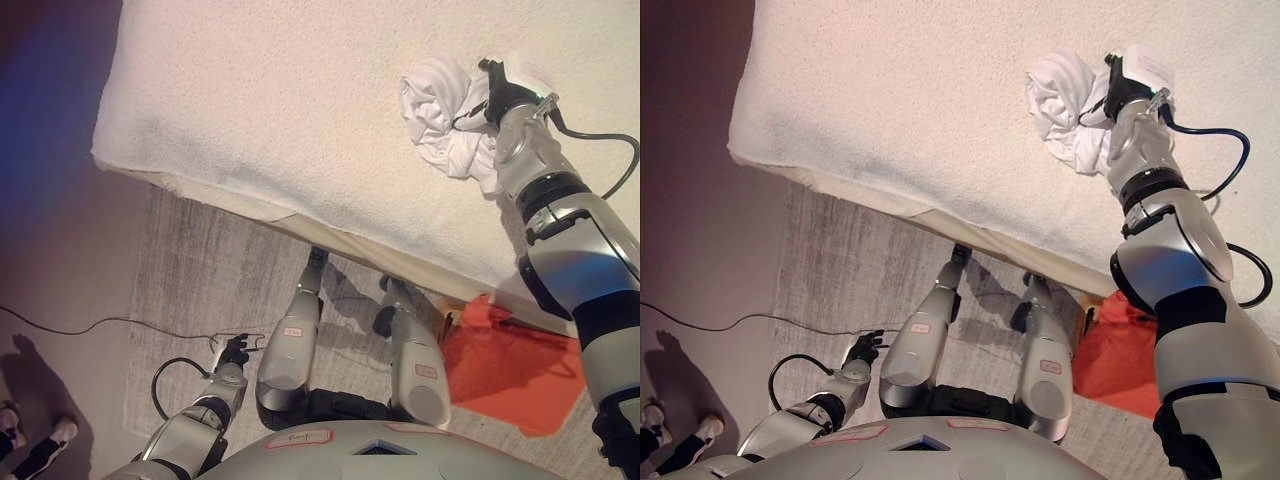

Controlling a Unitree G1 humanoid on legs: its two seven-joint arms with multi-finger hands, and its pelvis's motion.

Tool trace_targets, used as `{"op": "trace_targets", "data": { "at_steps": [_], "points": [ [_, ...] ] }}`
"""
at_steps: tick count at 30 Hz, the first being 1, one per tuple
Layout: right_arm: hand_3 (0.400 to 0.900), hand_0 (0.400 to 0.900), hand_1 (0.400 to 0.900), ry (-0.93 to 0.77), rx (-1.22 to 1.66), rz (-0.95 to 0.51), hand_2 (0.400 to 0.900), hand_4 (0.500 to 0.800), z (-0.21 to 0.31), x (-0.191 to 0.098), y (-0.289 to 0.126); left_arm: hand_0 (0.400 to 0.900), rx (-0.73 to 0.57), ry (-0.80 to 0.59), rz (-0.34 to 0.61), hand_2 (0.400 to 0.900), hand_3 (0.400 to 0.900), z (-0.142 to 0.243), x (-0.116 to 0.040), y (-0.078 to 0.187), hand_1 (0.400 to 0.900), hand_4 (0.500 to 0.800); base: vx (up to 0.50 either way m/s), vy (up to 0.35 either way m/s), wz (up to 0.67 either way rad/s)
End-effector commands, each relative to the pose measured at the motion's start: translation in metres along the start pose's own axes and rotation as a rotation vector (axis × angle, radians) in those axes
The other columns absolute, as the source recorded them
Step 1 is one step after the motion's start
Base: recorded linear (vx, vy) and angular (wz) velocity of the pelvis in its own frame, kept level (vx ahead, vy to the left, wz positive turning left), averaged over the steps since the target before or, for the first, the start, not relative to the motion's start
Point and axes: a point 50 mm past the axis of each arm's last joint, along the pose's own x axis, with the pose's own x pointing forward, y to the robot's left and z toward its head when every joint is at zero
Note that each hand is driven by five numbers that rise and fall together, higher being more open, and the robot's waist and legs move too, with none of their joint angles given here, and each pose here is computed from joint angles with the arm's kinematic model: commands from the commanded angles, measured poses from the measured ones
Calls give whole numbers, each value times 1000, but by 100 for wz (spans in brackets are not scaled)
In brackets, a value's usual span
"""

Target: Put the clothes on the bed into the basket.

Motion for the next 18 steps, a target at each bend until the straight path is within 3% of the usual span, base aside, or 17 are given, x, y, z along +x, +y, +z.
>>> {"op": "trace_targets", "data": {
  "at_steps": [1,18],
  "points": [
    [400,400,400,-17,61,-6,400,500,6,3,-13,900,36,90,59,900,900,-24,0,15,900,800,0,0,0],
    [400,400,400,3,78,-19,400,500,-2,2,-9,900,58,116,69,900,900,-32,-1,19,900,800,7,11,-9]
  ]
}}
